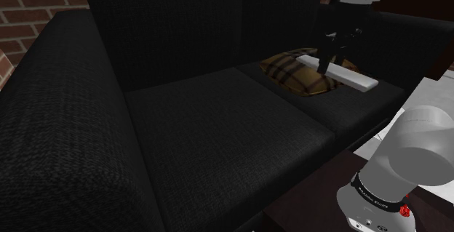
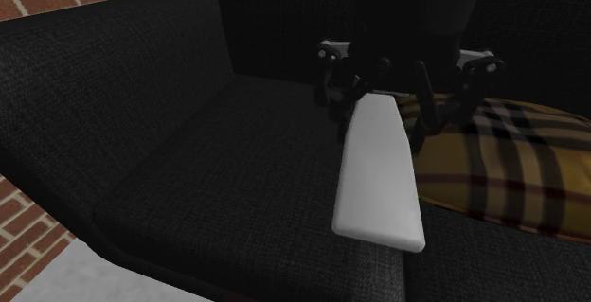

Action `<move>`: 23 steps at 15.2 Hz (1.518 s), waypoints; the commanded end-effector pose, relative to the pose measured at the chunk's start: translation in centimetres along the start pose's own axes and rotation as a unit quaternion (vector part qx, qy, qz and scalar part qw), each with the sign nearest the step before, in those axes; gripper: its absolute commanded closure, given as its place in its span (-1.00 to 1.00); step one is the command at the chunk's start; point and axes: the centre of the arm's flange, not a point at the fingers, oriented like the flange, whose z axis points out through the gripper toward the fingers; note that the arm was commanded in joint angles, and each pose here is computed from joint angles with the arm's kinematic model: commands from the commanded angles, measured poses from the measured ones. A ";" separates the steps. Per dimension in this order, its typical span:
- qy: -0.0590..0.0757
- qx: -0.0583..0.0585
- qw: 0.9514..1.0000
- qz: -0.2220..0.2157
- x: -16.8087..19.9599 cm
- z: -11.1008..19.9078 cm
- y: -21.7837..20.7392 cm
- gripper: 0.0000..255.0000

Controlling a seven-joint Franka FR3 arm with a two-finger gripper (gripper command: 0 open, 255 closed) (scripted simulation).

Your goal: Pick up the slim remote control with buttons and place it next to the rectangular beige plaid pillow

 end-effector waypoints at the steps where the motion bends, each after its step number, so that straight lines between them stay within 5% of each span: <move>1: 0.000 0.000 1.000 0.000 -0.1 1.0 0.2 1.00; 23: 0.000 0.000 1.000 0.000 -0.2 12.6 0.0 1.00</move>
